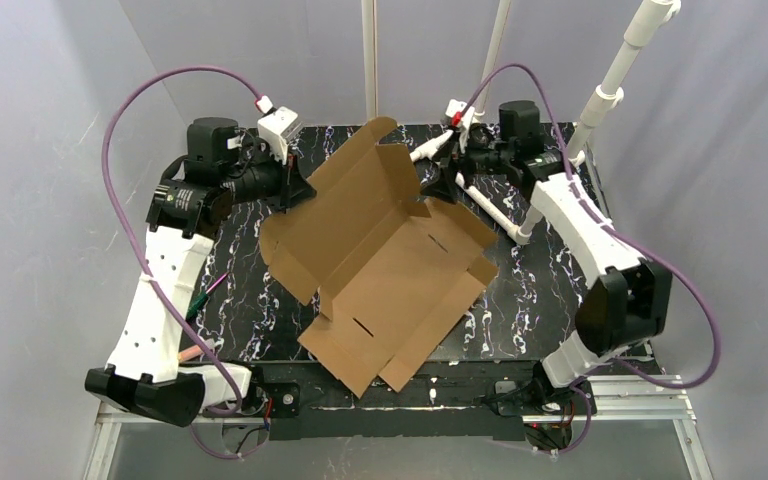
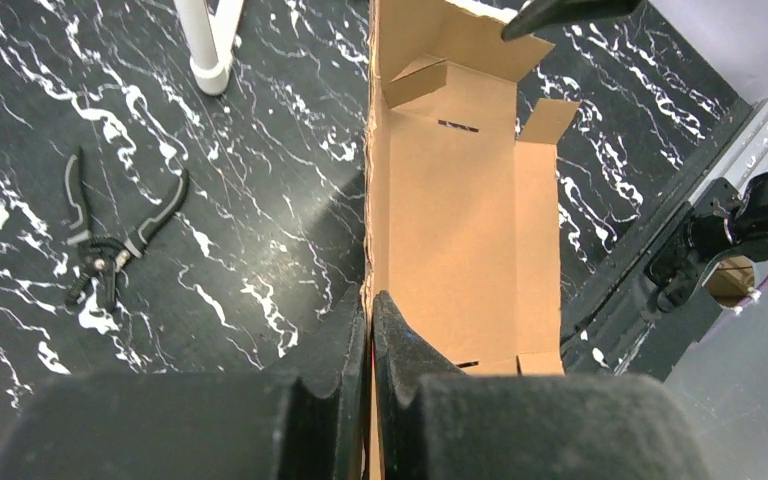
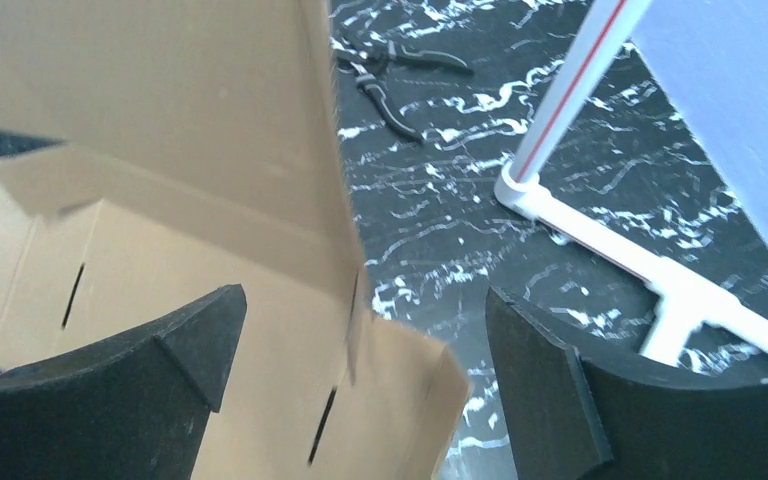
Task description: Fold the paper box
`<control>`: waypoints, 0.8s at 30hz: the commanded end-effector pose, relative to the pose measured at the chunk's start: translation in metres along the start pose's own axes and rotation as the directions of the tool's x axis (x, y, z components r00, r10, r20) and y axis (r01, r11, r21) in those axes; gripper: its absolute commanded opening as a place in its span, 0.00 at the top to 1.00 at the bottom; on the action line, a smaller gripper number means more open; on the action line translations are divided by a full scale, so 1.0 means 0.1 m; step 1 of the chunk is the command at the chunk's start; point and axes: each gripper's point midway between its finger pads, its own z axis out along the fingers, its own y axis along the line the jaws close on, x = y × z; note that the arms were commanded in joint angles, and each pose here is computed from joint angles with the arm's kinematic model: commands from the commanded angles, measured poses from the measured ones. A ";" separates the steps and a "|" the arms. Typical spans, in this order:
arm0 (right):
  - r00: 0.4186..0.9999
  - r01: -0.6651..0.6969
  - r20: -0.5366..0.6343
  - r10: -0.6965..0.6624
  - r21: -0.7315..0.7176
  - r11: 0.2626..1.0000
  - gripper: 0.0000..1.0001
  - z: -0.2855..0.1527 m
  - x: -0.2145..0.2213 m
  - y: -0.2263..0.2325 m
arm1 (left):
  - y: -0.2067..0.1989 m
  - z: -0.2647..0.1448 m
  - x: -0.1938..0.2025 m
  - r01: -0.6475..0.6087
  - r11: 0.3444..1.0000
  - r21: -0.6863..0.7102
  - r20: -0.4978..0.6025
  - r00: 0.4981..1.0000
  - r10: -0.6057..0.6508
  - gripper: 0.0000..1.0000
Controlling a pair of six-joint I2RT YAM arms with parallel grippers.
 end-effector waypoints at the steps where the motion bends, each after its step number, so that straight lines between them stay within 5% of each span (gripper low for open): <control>1: 0.994 0.060 -0.091 -0.054 0.063 0.996 0.03 -0.39 0.05 0.20 | -0.06 -0.08 -0.15 -0.027 1.000 0.010 0.037 0.999 0.027 1.00; 4: 0.991 0.043 -0.128 -0.036 0.047 0.998 0.16 -0.45 0.37 0.38 | -0.07 -0.02 -0.12 0.003 1.000 0.029 0.026 1.000 -0.004 1.00; 9: 0.982 -0.041 -0.187 0.037 -0.019 0.999 0.72 -0.44 0.98 0.70 | -0.11 0.08 -0.16 0.052 0.996 0.073 0.030 0.998 -0.055 1.00; 15: 0.954 -0.259 -0.168 0.247 -0.057 0.964 0.91 -0.18 1.43 0.86 | -0.34 0.38 -0.17 0.259 0.933 0.251 -0.014 0.964 -0.264 1.00; 24: 0.922 -0.370 -0.096 0.376 0.076 0.926 0.90 -0.22 1.67 0.73 | -0.59 0.88 0.37 0.442 0.845 0.302 -0.199 0.896 -0.397 1.00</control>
